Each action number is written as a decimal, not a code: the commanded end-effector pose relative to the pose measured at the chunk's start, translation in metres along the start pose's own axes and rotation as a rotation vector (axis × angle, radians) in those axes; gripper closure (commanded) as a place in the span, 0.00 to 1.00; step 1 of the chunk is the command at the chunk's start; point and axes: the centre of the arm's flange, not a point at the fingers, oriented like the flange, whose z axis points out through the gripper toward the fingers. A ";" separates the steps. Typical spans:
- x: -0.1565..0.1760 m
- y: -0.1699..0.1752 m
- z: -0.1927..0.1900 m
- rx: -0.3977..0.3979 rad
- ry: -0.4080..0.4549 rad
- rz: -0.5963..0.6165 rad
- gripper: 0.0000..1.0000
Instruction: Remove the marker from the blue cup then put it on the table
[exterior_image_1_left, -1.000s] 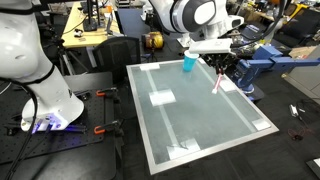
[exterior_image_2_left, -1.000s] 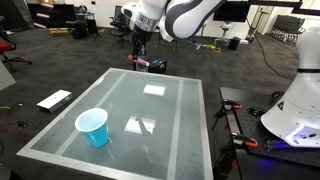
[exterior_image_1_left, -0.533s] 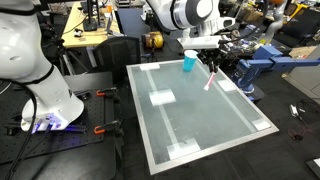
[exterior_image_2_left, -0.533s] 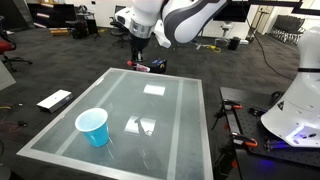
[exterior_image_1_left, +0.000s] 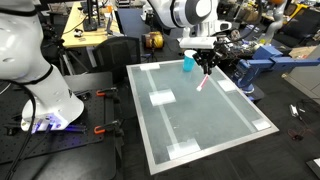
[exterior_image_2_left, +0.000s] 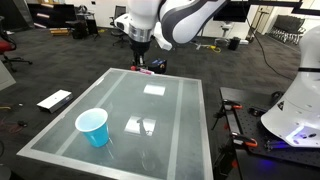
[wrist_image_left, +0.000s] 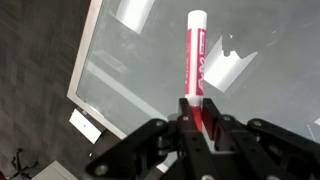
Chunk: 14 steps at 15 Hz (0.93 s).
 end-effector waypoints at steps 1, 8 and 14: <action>0.011 0.000 0.009 0.030 -0.045 0.010 0.95; 0.020 -0.016 0.047 0.121 -0.081 0.021 0.95; 0.023 -0.028 0.077 0.183 -0.127 0.017 0.95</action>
